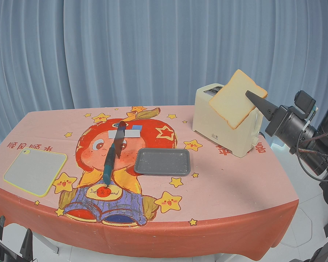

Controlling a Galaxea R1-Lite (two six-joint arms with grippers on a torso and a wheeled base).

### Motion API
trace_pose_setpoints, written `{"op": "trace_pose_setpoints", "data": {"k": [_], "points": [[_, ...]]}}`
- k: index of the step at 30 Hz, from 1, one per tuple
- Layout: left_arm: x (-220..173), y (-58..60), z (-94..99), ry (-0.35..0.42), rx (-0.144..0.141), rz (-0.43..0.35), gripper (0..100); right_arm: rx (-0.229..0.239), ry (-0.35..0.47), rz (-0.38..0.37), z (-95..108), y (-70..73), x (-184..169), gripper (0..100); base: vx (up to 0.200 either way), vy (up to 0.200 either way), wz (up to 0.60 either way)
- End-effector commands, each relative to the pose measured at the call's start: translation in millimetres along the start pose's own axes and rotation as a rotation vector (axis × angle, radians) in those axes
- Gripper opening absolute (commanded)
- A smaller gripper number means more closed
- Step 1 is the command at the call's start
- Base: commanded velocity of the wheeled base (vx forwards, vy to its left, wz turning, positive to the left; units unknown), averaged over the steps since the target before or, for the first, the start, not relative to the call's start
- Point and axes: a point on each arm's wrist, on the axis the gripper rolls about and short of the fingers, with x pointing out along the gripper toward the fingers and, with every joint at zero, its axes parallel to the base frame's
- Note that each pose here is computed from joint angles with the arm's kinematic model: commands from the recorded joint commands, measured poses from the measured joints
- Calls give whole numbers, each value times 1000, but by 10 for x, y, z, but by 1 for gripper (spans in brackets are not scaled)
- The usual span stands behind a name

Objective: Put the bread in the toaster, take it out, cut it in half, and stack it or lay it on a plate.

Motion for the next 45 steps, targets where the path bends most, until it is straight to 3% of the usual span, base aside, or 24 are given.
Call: {"op": "trace_pose_setpoints", "data": {"k": [1, 27, 33, 45], "points": [[14, 0, -48, 19, 0, 1, 100, 1, 6, 2, -17, 2, -9, 0, 0, 0, 0], [14, -1, -48, 19, 0, -1, 100, 0, 21, 9, -46, -2, -16, 0, 0, 0, 0], [14, -1, -48, 19, 0, -1, 100, 0, 21, 9, -46, -2, -16, 0, -200, 0, 0], [14, -1, -48, 19, 0, -1, 100, -1, 24, 18, -53, 27, -31, 0, 0, 0, 0]]}}
